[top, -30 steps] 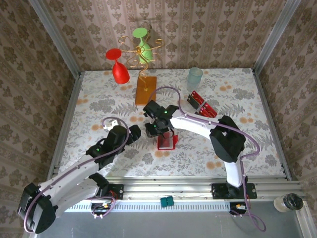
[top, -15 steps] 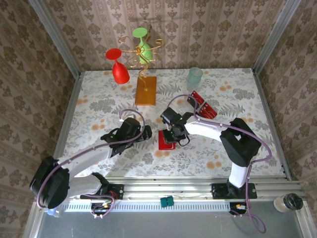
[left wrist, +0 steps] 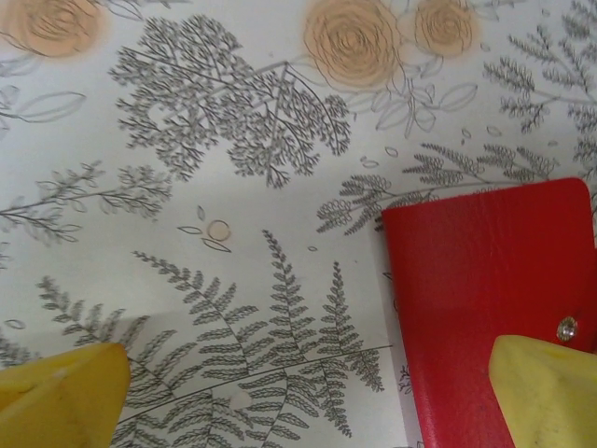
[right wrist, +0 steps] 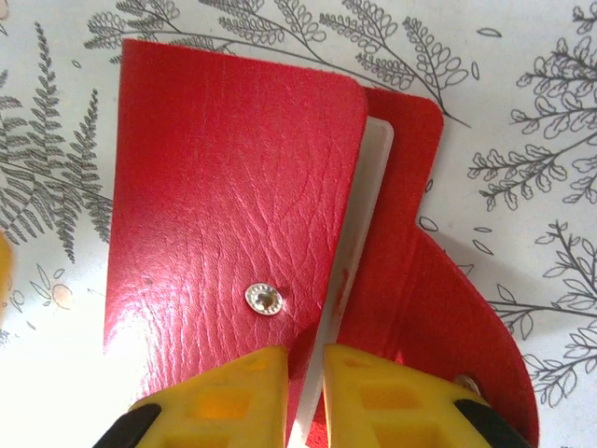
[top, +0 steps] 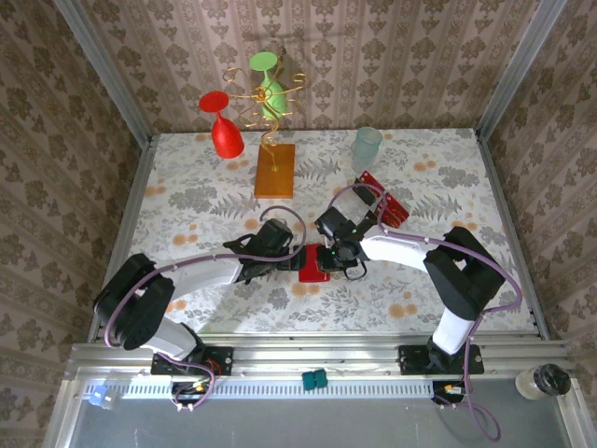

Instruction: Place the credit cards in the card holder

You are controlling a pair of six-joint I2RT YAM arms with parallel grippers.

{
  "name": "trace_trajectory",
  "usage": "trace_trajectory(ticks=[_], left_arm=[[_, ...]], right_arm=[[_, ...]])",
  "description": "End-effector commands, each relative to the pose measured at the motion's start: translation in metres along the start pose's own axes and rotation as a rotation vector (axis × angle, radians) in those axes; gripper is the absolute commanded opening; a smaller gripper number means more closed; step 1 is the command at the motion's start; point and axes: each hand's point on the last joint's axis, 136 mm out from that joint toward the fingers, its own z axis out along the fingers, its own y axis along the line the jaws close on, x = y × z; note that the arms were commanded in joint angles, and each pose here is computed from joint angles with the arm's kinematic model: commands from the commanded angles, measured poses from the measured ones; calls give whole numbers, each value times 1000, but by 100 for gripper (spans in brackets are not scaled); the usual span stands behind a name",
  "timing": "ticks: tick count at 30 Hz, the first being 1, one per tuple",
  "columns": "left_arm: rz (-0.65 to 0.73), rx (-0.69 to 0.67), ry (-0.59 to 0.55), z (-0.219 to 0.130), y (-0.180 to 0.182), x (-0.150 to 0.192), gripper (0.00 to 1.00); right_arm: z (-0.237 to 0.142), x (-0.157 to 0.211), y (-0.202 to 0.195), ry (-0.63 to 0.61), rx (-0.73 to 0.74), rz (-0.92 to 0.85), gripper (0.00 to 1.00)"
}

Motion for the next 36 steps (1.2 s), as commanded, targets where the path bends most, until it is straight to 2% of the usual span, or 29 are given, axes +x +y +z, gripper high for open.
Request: trace_trajectory(ticks=[1, 15, 20, 25, 31, 36], left_arm=[[38, 36, -8, 1, -12, -4, 100], [59, -6, 61, 25, -6, 19, 100], [83, -27, 71, 28, -6, 28, 100], [101, -47, 77, 30, -9, 36, 100], [113, -69, 87, 33, -8, 44, 100], [116, -67, 90, 34, -9, 46, 100]], right_arm=[[-5, -3, 5, -22, -35, 23, 19], [-2, 0, 6, -10, -50, 35, 19], [-30, -19, 5, -73, -90, 69, 21], [-59, -33, -12, -129, -77, 101, 24], [-50, -24, -24, -79, -46, 96, 33], [-38, -18, -27, -48, -39, 104, 33]])
